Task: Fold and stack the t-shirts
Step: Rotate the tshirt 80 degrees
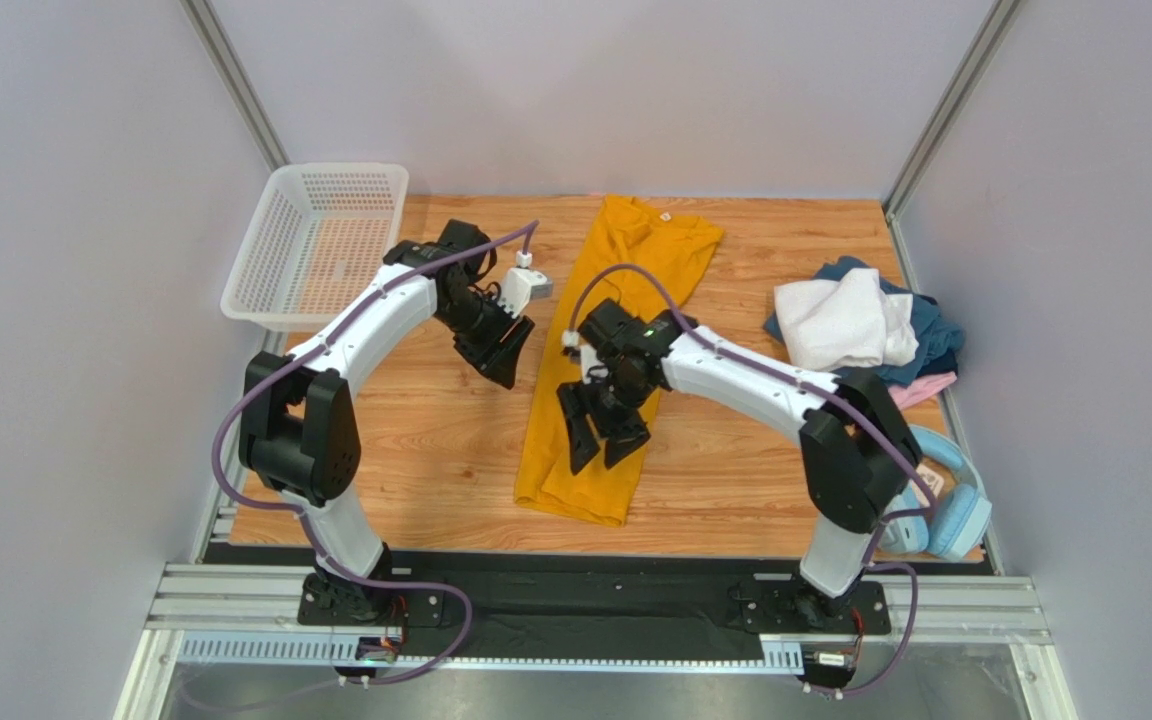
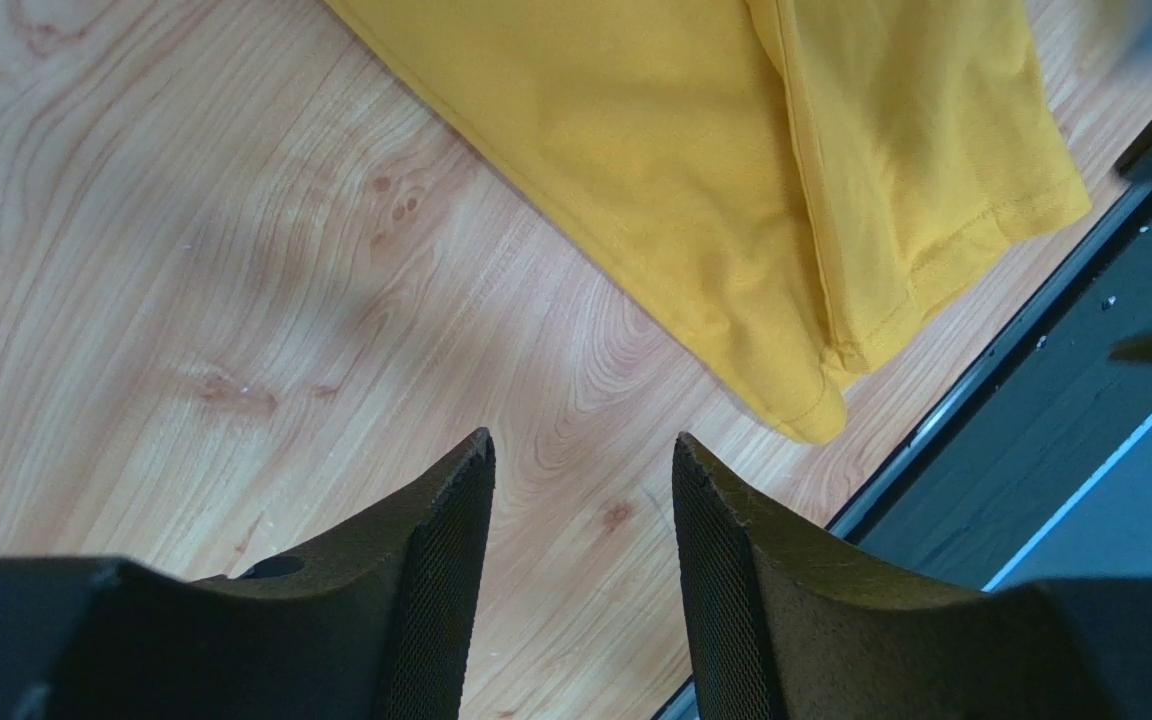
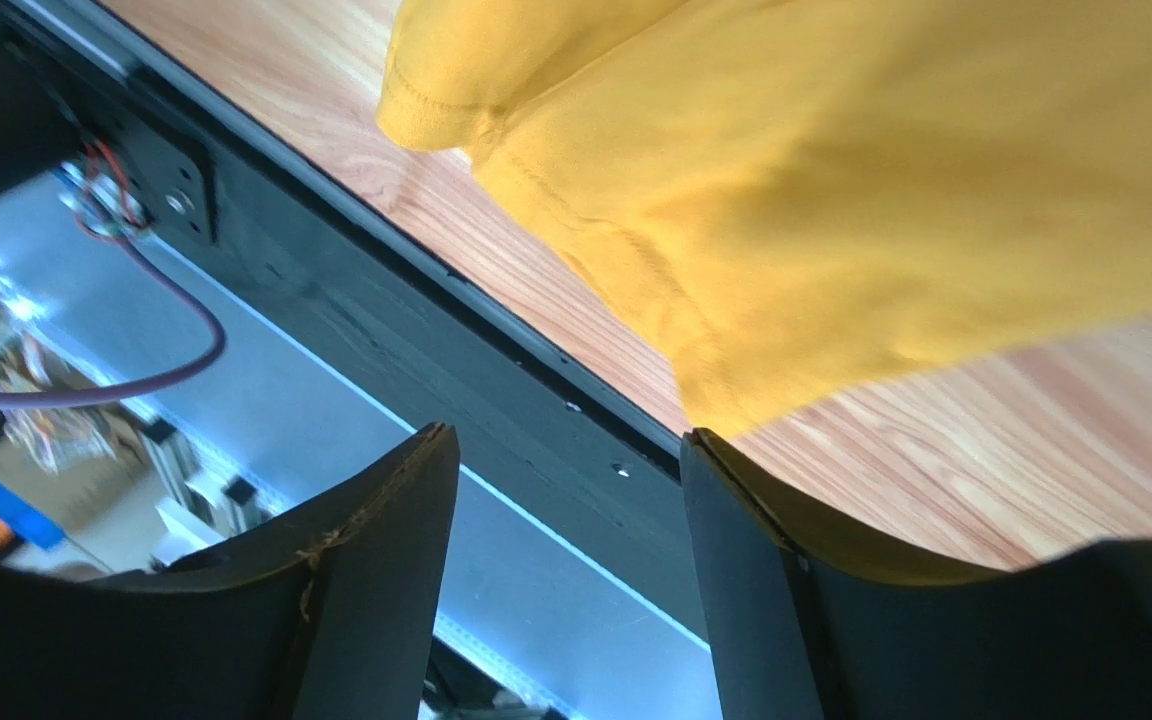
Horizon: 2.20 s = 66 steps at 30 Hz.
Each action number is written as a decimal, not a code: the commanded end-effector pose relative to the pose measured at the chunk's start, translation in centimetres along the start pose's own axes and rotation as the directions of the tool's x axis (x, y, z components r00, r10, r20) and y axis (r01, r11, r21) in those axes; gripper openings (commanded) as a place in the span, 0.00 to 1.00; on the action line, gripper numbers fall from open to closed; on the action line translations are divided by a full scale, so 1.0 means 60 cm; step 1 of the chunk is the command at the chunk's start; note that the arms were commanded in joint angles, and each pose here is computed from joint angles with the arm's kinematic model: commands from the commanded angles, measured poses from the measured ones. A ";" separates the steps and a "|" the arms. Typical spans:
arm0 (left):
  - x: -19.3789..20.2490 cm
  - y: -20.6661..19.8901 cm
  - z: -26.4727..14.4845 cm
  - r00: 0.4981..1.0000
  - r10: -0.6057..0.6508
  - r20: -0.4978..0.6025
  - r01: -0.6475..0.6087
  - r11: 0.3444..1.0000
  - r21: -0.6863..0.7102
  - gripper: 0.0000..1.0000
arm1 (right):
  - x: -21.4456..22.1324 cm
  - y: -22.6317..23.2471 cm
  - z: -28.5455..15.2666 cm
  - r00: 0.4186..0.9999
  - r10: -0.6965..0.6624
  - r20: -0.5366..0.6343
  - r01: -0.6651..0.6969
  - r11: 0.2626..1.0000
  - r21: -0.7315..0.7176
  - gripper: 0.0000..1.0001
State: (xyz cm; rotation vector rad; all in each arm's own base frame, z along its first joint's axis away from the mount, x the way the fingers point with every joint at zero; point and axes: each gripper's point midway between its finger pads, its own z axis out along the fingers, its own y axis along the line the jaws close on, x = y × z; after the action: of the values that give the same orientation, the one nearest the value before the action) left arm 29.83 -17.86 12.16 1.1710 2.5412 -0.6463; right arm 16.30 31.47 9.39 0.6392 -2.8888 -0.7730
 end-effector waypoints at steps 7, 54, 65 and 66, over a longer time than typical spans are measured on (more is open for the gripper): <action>-0.064 -0.080 -0.021 0.993 0.098 0.065 -0.106 0.986 0.132 0.54 | -0.201 -0.211 -0.149 0.833 0.294 0.469 -0.340 0.940 0.016 0.52; 0.038 -0.247 0.240 0.850 0.397 -0.348 -0.222 0.867 0.447 0.54 | -0.532 -0.441 -0.118 0.702 0.571 0.426 -0.414 0.813 -0.408 0.48; 0.105 -0.256 0.226 0.801 0.412 -0.433 -0.160 0.845 0.510 0.54 | -0.576 -0.473 -0.156 0.649 0.610 0.455 -0.376 0.777 -0.506 0.49; 0.120 -0.264 0.223 0.785 0.424 -0.452 -0.153 0.839 0.522 0.54 | -0.580 -0.477 -0.162 0.640 0.615 0.461 -0.371 0.773 -0.515 0.50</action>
State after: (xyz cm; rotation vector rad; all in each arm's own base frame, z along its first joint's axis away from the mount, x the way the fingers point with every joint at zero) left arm 16.45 -31.08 2.67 2.0060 2.5974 -0.9838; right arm 58.02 20.76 4.56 -0.4987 -2.9958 -1.5217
